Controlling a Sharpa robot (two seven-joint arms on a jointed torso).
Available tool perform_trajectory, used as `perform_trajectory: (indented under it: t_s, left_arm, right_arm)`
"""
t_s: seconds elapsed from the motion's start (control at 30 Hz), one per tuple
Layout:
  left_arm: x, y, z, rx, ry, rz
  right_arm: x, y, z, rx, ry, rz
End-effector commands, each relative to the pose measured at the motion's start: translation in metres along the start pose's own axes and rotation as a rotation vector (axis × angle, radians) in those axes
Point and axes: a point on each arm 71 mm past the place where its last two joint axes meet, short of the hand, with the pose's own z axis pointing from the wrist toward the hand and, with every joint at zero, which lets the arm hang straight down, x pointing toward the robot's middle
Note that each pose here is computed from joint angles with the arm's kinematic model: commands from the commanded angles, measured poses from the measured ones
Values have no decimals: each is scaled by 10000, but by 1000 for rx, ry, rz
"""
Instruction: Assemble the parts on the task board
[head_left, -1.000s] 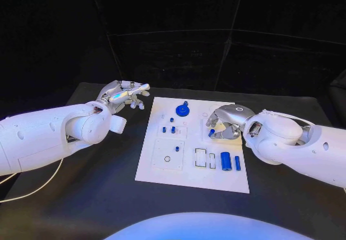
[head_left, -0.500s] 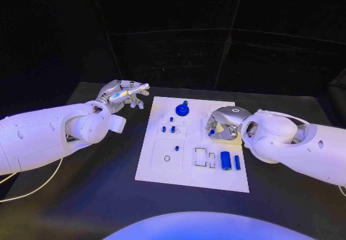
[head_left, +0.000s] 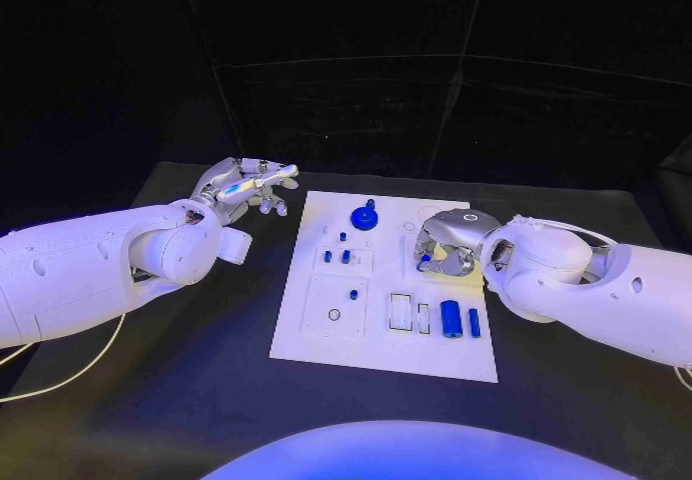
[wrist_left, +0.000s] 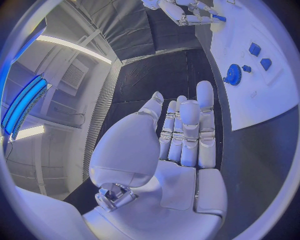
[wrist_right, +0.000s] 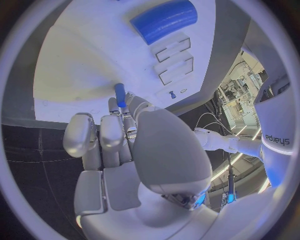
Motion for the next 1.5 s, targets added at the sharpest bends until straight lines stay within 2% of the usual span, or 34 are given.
perform_trajectory:
  t_s: [0.03, 0.63, 0.97, 1.5]
  left_arm:
    - [5, -9, 3, 2, 6, -6]
    - [7, -5, 4, -2, 10, -7]
    - [3, -2, 4, -3, 10, -7]
    - [2, 3, 14, -3, 9, -6]
  right_arm:
    - [15, -7, 2, 8, 9, -22]
    - [25, 17, 15, -4, 6, -15]
    - [-32, 35, -31, -23, -71, 16]
    - [-204, 131, -263, -66, -171, 54]
